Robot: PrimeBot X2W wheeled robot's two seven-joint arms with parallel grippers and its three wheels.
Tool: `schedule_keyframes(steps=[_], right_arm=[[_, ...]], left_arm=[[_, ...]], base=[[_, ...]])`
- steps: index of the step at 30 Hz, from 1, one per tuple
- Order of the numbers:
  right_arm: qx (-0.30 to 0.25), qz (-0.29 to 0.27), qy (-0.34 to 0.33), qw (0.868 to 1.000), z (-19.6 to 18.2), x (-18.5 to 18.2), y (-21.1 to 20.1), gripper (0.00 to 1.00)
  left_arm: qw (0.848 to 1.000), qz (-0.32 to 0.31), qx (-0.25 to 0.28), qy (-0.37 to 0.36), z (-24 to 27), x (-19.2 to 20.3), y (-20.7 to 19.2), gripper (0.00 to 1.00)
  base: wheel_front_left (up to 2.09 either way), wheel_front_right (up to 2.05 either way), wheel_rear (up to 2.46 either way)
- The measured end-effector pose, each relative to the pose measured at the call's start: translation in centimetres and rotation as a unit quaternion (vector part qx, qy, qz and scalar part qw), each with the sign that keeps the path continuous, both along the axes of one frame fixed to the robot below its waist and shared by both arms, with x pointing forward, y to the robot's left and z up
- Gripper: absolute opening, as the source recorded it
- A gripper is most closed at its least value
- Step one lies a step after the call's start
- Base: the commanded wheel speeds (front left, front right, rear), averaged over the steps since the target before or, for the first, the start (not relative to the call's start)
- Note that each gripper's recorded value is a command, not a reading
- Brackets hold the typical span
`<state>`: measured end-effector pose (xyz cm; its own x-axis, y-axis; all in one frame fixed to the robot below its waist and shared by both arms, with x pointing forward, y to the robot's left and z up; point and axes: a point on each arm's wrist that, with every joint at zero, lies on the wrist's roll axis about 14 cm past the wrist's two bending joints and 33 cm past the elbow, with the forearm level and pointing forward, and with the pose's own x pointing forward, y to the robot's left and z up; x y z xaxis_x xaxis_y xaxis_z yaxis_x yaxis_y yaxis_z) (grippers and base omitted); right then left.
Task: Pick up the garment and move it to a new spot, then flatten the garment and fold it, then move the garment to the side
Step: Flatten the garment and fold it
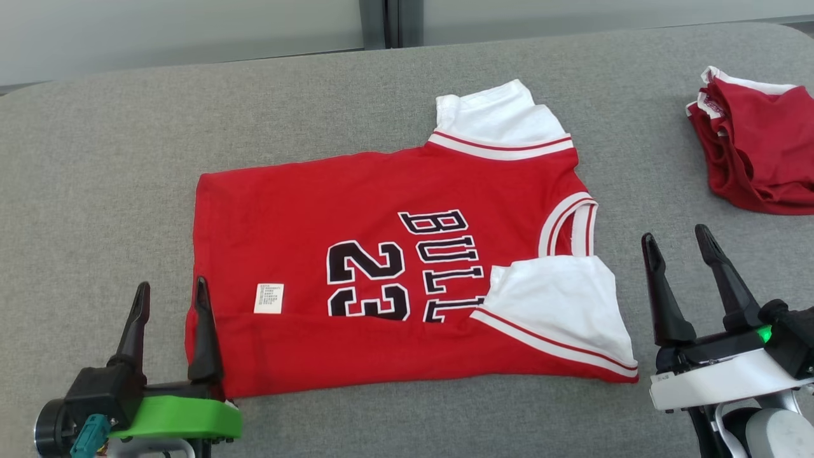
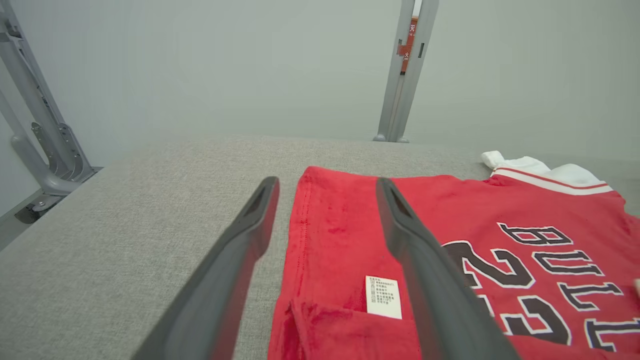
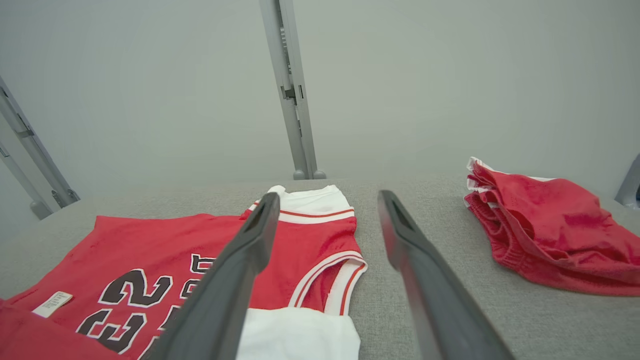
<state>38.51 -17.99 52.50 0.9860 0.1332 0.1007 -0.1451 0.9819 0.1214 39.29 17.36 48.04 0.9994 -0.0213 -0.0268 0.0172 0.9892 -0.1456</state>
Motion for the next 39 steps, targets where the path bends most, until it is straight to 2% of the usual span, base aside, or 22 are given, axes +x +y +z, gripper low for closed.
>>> schedule_keyframes(steps=[9, 15, 19, 22, 33, 34, 36, 37, 39], right_arm=[[-0.005, 0.003, -0.008, 1.000, 0.7, 0.7, 0.1, 1.00], [-0.004, 0.006, -0.003, 1.000, 0.0, 2.1, 0.3, 1.00], [-0.002, 0.016, 0.008, 1.000, -1.1, 3.3, 0.8, 1.00], [0.002, 0.015, 0.019, 1.000, -2.3, 4.0, 0.8, 1.00], [0.002, -0.011, 0.049, 0.999, -5.0, 4.6, -1.0, 1.00], [0.001, -0.012, 0.051, 0.999, -5.2, 4.7, -1.1, 1.00], [-0.001, -0.013, 0.054, 0.998, -5.5, 5.0, -1.5, 1.00], [-0.003, -0.014, 0.054, 0.998, -5.6, 5.2, -1.7, 1.00], [-0.008, -0.018, 0.053, 0.998, -5.6, 5.8, -2.4, 1.00]], left_arm=[[1.000, -0.015, -0.002, 0.005, 0.5, 1.9, -0.7, 1.00], [0.997, -0.063, -0.004, 0.041, 0.4, 6.8, -1.8, 1.00], [0.991, -0.089, 0.002, 0.099, -1.0, 10.7, -1.3, 1.00], [0.979, -0.095, 0.013, 0.182, -4.4, 12.7, 0.1, 1.00], [0.945, -0.113, 0.008, 0.307, -11.0, 14.4, 0.7, 1.00], [0.943, -0.114, 0.007, 0.314, -11.5, 14.4, 0.7, 0.95], [0.941, -0.115, 0.004, 0.319, -11.8, 14.6, 0.6, 0.07], [0.941, -0.116, 0.005, 0.319, -11.8, 14.8, 0.6, 0.00], [0.940, -0.119, 0.004, 0.319, -11.9, 14.8, 0.5, 0.00]], base=[[0.00, 0.00, 0.00], [0.00, 0.00, 0.00], [0.00, 0.00, 0.00], [0.00, 0.00, 0.00], [0.00, 0.00, 0.00], [0.00, 0.00, 0.00], [0.00, 0.00, 0.00], [0.00, 0.00, 0.00], [0.00, 0.00, 0.00]])
